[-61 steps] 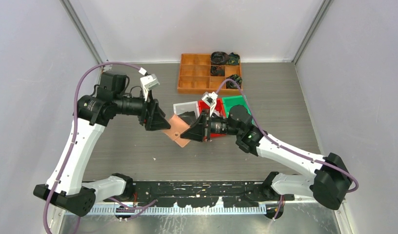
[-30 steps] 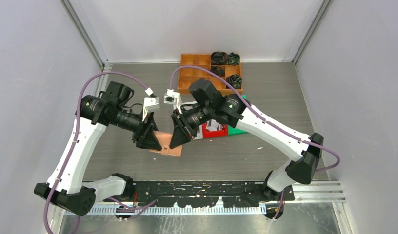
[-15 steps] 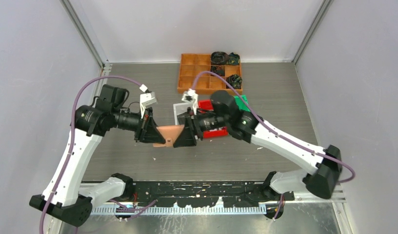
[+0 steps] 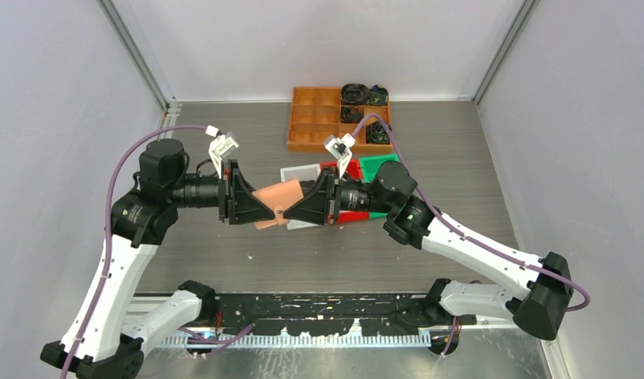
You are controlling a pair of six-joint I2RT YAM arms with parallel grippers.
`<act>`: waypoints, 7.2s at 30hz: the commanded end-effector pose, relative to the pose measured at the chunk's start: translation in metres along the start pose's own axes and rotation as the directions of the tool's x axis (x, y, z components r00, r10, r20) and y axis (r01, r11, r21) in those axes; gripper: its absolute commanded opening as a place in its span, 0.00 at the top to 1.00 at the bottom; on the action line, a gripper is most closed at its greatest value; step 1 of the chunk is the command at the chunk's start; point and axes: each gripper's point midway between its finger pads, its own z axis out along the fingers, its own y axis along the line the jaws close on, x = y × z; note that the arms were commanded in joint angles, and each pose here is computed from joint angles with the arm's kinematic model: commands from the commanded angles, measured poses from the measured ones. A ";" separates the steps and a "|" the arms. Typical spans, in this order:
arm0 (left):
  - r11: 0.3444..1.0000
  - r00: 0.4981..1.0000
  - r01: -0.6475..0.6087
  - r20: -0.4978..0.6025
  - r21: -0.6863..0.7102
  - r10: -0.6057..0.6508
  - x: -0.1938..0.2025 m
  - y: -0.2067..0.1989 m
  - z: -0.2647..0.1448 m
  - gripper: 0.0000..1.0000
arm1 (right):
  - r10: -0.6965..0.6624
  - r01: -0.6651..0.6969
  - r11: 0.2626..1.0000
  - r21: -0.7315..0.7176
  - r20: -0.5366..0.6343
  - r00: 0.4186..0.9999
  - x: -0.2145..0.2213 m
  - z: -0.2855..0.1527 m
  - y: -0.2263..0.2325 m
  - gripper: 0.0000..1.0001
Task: Take the credit cards out of the card holder
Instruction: Open the card holder.
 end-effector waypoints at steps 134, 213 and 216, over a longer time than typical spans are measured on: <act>0.992 0.986 0.003 0.167 0.123 -0.023 -0.056 -0.074 -0.022 1.00 | -0.107 0.116 0.990 -0.086 0.105 0.989 -0.041 -0.008 0.068 0.22; 0.983 0.991 0.073 0.100 0.170 -0.091 -0.032 -0.074 -0.021 1.00 | 0.034 0.005 0.996 -0.088 0.433 0.901 -0.117 0.011 0.069 0.61; 0.979 0.988 0.105 0.095 0.177 -0.123 -0.031 -0.072 -0.019 1.00 | 0.016 0.026 0.996 -0.082 0.472 0.881 -0.119 0.006 0.070 0.68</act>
